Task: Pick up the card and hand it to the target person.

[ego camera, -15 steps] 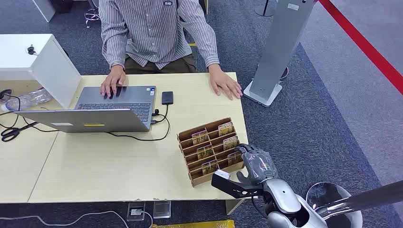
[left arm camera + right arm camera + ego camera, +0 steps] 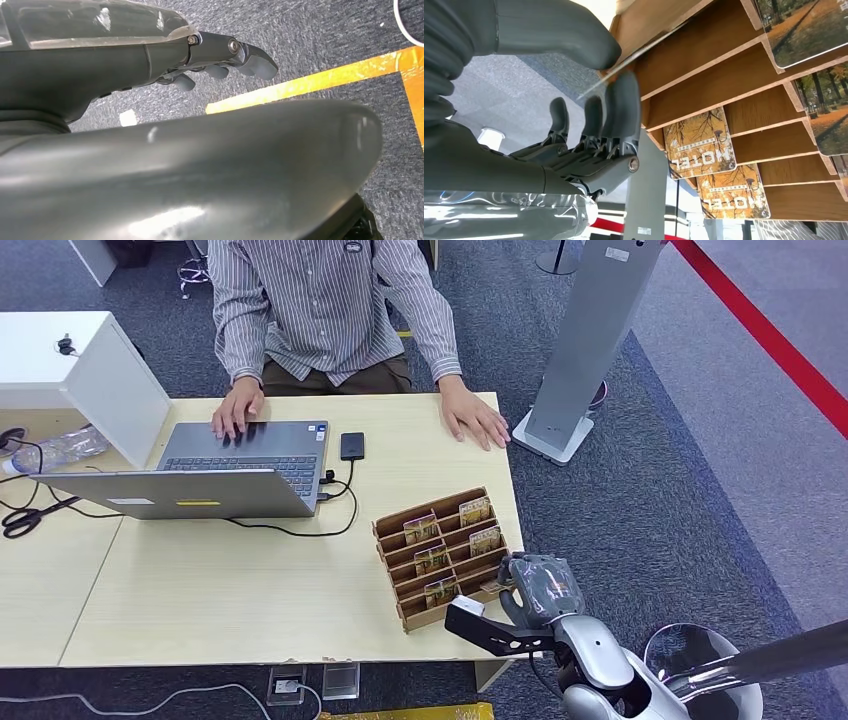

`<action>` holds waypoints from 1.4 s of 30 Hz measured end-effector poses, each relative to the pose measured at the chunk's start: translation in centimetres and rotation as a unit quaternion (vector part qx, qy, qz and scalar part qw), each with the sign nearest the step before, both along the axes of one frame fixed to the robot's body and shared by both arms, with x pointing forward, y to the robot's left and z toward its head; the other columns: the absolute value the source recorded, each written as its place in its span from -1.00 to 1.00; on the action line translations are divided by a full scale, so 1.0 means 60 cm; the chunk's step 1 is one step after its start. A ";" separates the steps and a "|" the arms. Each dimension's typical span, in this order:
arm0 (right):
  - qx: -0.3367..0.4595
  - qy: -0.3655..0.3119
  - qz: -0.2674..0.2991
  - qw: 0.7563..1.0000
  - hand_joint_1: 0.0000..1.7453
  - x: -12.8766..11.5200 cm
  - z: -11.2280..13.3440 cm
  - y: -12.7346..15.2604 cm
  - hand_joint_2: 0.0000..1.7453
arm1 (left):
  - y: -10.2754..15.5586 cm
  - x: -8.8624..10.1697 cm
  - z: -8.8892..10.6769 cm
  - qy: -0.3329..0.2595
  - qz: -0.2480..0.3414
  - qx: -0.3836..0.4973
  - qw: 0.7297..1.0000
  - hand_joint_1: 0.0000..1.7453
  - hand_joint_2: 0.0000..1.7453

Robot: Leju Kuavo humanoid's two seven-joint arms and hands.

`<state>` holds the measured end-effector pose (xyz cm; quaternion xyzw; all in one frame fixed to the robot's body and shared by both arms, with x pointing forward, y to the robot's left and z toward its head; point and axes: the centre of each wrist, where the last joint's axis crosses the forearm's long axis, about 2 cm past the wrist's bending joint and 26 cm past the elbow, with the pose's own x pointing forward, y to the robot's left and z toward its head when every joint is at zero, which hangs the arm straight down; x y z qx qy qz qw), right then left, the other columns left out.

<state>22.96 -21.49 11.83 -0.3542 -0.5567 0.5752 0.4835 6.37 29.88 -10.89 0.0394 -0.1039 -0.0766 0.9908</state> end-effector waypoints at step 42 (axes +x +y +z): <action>0.137 -0.132 0.115 0.975 0.52 0.018 0.278 -0.038 1.00 | 0.003 0.000 0.000 -0.001 0.011 0.007 1.000 -1.00 -1.00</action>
